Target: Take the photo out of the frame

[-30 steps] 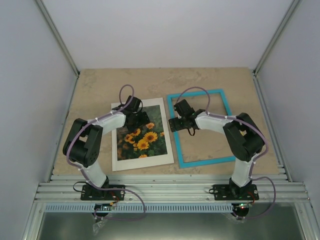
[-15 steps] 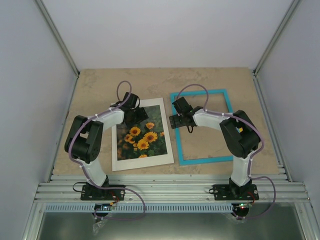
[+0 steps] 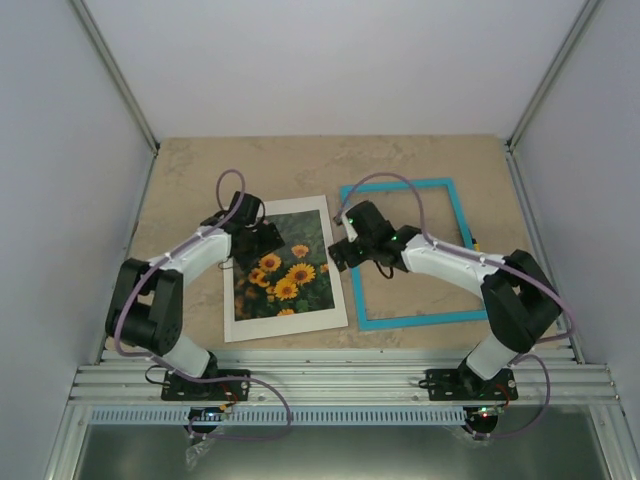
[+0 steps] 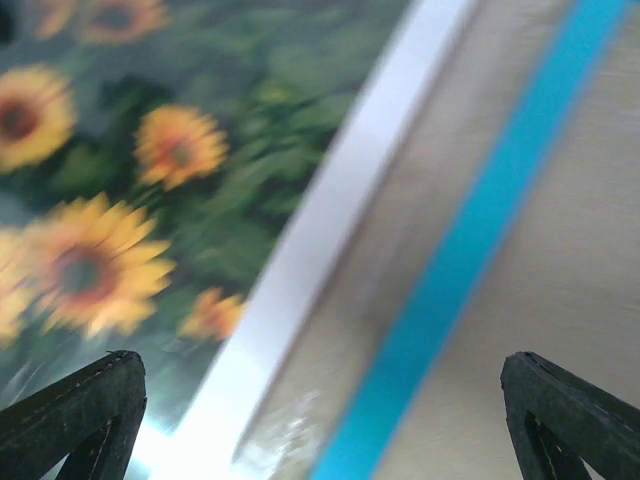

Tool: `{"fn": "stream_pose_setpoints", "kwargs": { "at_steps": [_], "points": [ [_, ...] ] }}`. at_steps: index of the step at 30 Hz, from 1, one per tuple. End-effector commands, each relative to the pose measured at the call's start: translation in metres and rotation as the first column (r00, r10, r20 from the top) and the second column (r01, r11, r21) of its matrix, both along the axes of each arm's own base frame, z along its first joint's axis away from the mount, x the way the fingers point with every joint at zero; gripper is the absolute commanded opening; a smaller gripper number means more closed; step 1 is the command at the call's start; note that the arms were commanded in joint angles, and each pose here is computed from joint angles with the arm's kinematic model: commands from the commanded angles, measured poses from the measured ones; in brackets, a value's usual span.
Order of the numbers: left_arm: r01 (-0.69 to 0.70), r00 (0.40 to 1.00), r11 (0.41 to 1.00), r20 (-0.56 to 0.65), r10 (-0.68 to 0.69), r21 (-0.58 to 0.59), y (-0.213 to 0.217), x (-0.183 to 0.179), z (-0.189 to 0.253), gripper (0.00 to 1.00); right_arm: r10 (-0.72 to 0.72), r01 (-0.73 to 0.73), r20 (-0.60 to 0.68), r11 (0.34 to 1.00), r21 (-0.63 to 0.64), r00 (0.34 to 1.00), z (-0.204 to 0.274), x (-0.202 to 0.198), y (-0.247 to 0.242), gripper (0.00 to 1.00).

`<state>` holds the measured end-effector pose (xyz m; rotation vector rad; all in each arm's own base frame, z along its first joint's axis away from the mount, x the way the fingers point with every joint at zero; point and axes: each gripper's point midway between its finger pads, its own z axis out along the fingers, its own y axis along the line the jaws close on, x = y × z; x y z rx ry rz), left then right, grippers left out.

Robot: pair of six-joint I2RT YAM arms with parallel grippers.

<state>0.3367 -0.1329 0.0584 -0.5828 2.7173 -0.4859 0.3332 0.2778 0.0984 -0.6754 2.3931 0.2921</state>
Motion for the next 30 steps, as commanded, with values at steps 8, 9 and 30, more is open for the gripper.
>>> {"fn": "stream_pose_setpoints", "kwargs": {
  "at_steps": [8, 9, 30],
  "points": [
    [-0.141, 0.989, 0.989, -0.047, 0.143, 0.033, 0.065, -0.031, -0.008, 0.94, 0.601, -0.597, 0.087, 0.800, -0.066, 0.795, 0.004, -0.132, 0.081, 0.98],
    [-0.156, 0.986, 0.987, -0.051, 0.157, 0.036, 0.071, -0.033, -0.009, 0.95, 0.629, -0.623, 0.095, 0.778, -0.084, 0.772, 0.004, -0.139, 0.085, 0.98],
    [-0.259, 0.962, 0.965, -0.079, 0.261, 0.035, 0.131, -0.040, -0.022, 1.00, 0.765, -0.729, 0.005, 0.616, -0.300, 0.644, -0.057, -0.179, 0.111, 0.98]
  ]
}}
